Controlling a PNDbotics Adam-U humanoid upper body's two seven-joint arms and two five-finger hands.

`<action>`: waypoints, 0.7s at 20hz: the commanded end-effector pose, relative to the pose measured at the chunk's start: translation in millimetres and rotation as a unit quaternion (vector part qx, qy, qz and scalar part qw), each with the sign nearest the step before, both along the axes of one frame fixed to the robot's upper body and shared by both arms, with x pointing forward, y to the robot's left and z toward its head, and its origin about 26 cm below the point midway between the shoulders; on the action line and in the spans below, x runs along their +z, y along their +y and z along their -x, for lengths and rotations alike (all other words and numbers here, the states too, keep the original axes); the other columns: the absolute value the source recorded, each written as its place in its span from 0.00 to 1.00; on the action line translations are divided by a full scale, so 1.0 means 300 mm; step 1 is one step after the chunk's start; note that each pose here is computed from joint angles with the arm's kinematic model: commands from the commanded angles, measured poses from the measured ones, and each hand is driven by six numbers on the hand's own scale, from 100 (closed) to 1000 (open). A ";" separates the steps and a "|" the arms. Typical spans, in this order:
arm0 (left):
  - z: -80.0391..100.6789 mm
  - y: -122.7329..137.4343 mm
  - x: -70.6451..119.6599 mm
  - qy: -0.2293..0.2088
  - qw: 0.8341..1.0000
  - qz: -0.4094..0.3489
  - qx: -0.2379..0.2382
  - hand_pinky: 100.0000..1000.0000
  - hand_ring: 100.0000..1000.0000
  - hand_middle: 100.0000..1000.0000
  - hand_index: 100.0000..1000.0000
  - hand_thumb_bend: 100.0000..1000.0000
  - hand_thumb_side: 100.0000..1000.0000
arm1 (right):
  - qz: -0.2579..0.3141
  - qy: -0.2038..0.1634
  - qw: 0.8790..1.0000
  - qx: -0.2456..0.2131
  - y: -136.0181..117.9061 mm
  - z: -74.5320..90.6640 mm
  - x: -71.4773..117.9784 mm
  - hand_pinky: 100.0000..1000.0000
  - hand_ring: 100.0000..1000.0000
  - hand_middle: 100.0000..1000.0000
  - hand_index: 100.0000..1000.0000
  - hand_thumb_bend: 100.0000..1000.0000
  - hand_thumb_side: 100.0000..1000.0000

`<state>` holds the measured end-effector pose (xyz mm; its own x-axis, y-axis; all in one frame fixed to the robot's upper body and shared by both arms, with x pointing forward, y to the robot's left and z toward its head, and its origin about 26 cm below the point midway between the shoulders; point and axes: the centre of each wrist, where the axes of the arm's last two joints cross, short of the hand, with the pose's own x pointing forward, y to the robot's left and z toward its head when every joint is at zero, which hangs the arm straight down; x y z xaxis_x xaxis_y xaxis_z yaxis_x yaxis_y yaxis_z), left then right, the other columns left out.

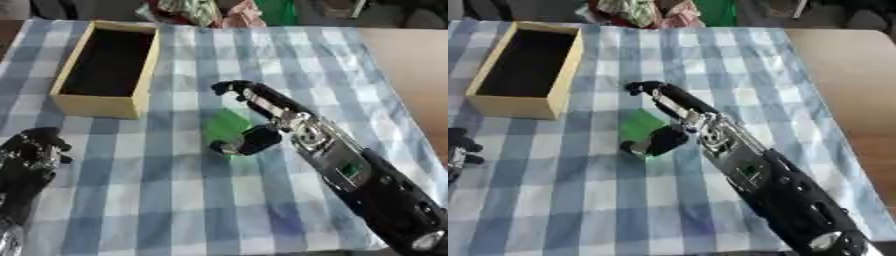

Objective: Pick up objects on the table and place them in the box.

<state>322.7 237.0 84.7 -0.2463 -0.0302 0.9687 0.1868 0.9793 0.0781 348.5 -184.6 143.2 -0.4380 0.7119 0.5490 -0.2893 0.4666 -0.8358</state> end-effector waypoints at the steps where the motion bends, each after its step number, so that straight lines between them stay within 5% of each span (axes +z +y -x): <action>1: -0.001 0.010 0.021 -0.011 1.000 -0.008 -0.001 0.50 0.56 0.46 0.62 0.00 0.12 | 0.015 -0.008 1.000 -0.017 -0.014 -0.013 0.011 0.92 1.00 0.86 0.95 0.47 0.14; 14: 0.000 0.010 0.021 -0.010 1.000 -0.008 -0.001 0.50 0.56 0.46 0.62 0.00 0.12 | 0.066 0.018 0.997 -0.047 -0.027 -0.030 -0.023 0.92 1.00 0.75 0.88 0.43 0.13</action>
